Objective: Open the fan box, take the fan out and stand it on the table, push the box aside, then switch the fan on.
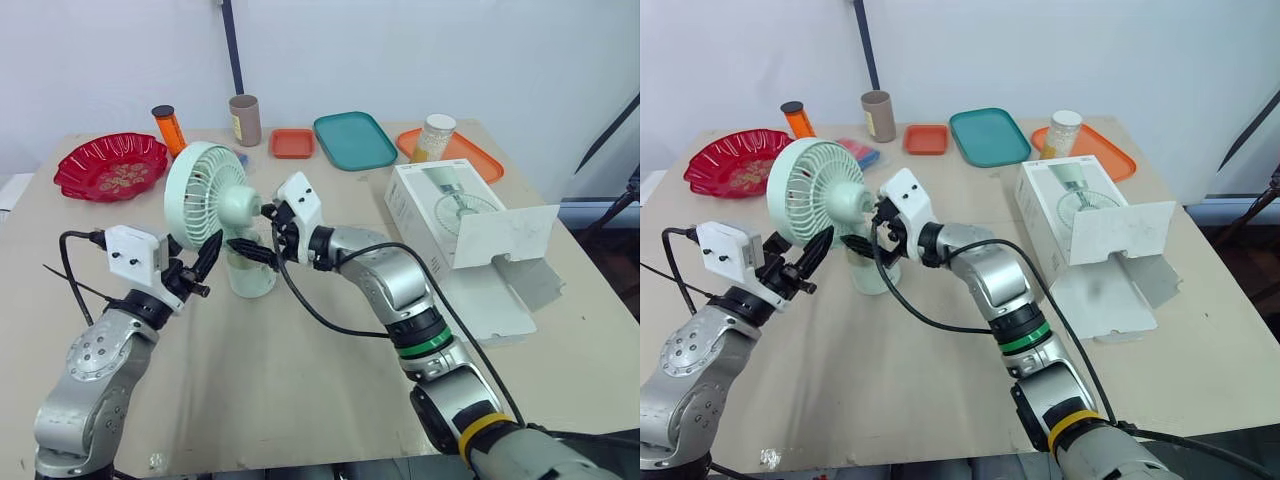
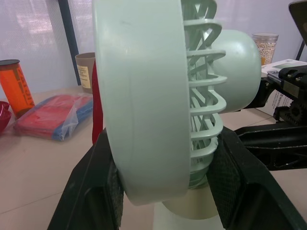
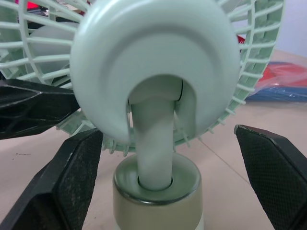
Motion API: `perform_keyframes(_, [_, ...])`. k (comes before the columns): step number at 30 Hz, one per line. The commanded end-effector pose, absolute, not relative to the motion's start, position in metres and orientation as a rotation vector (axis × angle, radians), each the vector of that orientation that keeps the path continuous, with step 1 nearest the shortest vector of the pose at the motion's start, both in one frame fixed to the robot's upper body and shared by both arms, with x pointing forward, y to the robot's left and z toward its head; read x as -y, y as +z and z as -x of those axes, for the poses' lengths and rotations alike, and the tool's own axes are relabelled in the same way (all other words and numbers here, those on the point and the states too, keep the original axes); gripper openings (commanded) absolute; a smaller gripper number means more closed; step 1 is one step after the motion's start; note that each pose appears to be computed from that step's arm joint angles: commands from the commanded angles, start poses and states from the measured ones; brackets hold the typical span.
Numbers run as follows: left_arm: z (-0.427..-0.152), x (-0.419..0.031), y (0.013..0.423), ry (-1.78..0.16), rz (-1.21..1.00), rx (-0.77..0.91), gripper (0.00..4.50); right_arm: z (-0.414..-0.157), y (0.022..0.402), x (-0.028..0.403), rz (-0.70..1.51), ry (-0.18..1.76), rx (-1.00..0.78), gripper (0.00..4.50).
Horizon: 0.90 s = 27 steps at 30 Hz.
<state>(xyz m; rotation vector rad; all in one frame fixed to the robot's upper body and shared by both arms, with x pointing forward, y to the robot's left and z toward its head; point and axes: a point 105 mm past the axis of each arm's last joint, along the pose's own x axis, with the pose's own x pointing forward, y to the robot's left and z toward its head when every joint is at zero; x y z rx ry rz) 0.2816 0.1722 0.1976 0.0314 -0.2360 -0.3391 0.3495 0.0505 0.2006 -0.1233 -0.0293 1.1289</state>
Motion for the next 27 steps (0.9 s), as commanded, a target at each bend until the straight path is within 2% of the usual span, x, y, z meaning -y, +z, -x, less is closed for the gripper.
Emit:
perform_keyframes(1, [-0.278,-0.169,0.212,-0.352,-0.049,0.303,1.85,-0.345,0.217,-0.058,0.124,1.155,0.096,3.98])
perform_keyframes(2, [-0.278,-0.169,0.213,-0.352,-0.049,0.304,1.85,-0.345,0.216,-0.058,0.126,1.157,0.096,3.76])
perform_keyframes(3, [-0.278,-0.169,0.213,-0.351,-0.050,0.306,1.85,-0.344,0.215,-0.058,0.128,1.160,0.095,3.15])
perform_keyframes(7, [-0.278,-0.172,0.213,-0.343,-0.057,0.307,1.85,-0.340,0.210,-0.057,0.141,1.183,0.089,1.83])
perform_keyframes(22, [-0.278,-0.175,0.215,-0.336,-0.066,0.315,1.85,-0.332,0.208,-0.060,0.139,1.235,0.097,1.83])
perform_keyframes(23, [-0.278,-0.175,0.215,-0.337,-0.067,0.315,1.85,-0.334,0.209,-0.060,0.133,1.226,0.099,1.40])
perform_keyframes(24, [-0.278,-0.174,0.215,-0.338,-0.067,0.315,1.85,-0.335,0.210,-0.060,0.129,1.219,0.101,1.23])
perform_keyframes(26, [-0.278,-0.173,0.215,-0.339,-0.068,0.317,1.85,-0.334,0.210,-0.061,0.129,1.223,0.106,0.50])
perform_keyframes(27, [-0.279,-0.173,0.215,-0.339,-0.068,0.317,1.85,-0.334,0.211,-0.061,0.129,1.226,0.107,0.32])
